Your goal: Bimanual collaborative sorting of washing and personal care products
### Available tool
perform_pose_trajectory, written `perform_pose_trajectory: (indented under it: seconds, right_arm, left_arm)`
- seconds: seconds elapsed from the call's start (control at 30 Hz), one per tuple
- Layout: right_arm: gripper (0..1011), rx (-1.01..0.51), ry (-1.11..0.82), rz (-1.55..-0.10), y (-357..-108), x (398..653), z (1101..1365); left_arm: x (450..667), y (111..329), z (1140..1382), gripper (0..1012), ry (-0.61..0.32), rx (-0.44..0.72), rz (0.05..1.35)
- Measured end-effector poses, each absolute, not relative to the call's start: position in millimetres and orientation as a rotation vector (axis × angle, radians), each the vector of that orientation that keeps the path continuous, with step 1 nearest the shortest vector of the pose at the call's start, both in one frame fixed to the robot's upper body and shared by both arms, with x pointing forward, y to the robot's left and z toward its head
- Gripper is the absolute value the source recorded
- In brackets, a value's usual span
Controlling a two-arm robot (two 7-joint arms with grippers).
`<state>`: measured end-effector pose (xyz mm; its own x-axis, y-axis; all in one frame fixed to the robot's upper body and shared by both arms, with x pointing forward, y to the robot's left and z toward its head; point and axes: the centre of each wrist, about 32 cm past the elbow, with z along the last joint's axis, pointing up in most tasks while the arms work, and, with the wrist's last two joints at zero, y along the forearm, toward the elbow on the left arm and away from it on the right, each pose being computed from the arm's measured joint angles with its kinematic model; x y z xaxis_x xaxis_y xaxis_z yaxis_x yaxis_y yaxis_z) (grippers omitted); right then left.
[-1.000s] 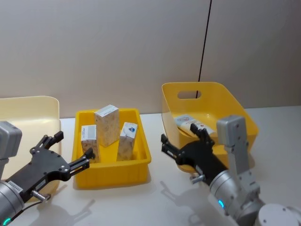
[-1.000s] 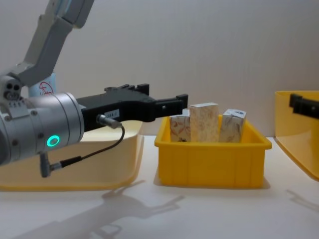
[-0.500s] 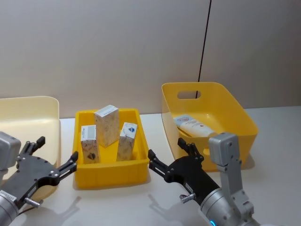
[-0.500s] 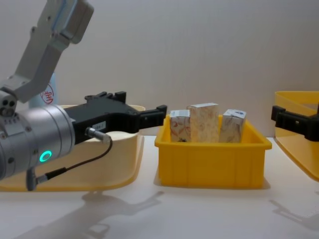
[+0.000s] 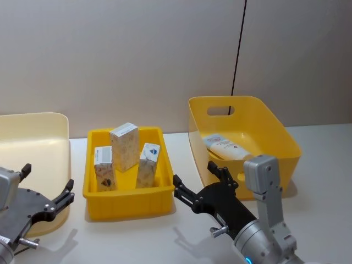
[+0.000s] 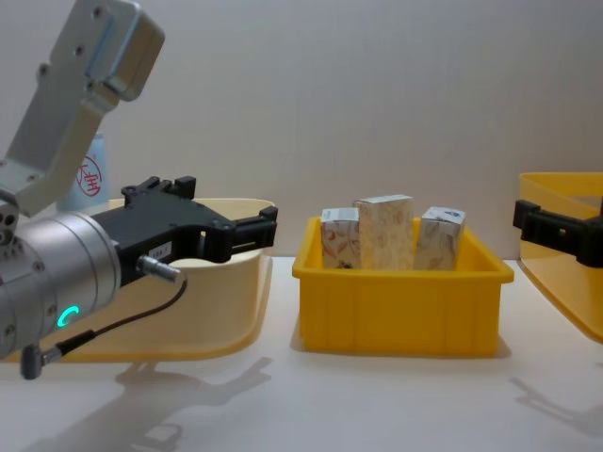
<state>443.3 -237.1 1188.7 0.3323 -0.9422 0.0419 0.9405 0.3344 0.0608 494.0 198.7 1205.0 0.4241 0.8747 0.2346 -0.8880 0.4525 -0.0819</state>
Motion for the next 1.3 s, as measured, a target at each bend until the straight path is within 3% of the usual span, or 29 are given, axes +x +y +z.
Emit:
perform_pose_trajectory:
  seconds: [1.3]
  right_arm:
    - [1001, 0.048, -0.065, -1.198, -221.6, 481.9, 1193.7]
  left_arm:
    - [492.0, 198.4, 1204.4, 1002, -0.268, 0.061, 1.124]
